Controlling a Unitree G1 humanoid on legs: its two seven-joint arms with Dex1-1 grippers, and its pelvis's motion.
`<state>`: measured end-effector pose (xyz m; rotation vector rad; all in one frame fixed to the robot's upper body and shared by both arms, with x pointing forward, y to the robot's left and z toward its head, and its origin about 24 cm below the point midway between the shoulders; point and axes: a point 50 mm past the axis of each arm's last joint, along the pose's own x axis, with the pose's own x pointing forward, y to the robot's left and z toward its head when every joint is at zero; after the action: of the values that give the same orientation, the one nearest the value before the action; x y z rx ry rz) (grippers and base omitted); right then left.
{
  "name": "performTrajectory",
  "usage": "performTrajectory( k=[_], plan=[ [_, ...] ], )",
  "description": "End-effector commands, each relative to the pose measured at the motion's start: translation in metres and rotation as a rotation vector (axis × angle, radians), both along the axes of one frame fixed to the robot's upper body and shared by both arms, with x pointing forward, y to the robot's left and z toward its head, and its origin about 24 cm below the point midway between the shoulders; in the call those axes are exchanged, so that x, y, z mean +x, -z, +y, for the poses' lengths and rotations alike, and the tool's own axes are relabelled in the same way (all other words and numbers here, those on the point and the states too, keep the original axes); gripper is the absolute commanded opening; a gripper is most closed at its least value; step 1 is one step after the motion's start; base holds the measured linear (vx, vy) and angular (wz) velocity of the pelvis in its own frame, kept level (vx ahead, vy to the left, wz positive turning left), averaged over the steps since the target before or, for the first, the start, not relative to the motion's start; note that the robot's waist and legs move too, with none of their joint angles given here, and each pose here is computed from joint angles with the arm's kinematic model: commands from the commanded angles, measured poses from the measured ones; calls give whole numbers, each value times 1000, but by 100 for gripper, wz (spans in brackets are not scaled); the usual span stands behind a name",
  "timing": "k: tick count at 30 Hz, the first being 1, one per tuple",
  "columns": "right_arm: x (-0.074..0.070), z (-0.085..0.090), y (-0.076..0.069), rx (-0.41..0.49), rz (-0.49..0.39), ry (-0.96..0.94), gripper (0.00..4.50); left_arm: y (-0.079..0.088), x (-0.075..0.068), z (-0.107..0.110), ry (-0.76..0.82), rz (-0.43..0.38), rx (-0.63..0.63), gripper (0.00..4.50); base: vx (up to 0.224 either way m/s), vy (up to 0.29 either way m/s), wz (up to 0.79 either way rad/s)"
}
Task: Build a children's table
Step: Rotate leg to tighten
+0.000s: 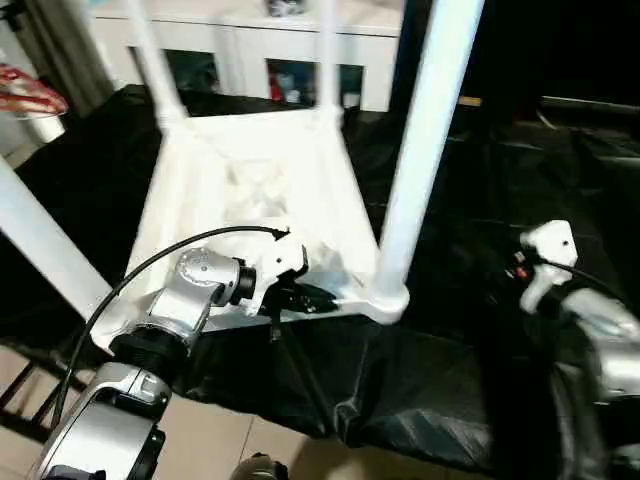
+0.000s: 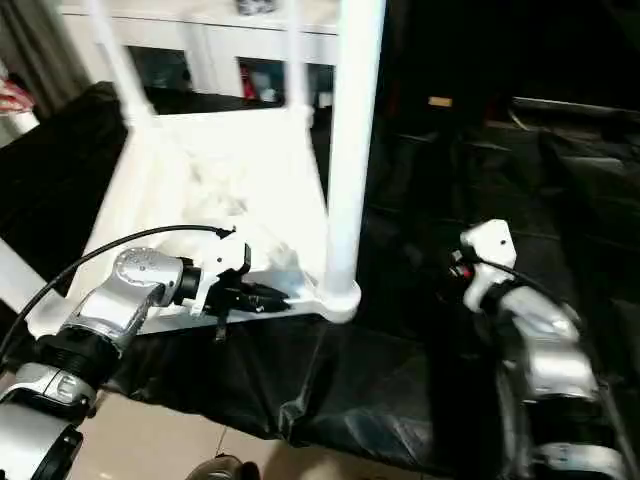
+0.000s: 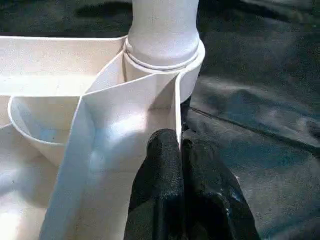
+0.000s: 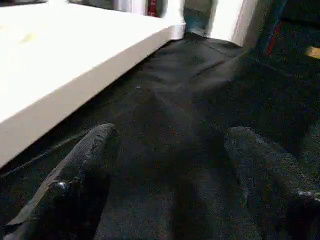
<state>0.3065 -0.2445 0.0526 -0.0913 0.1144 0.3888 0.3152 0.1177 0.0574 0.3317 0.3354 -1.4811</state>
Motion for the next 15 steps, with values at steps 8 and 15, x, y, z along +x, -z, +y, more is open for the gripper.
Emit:
performTrajectory(
  k=[8, 15],
  plan=[
    [-2, 30, 3, 132, -27, 134, 376, -26, -6, 5, -2, -95, -217, 62, 0, 0, 0],
    [-12, 44, 2, 109, -42, 199, 376, -41, 9, 37, -483, -253, -323, 107, 0, 0, 0]
  ],
)
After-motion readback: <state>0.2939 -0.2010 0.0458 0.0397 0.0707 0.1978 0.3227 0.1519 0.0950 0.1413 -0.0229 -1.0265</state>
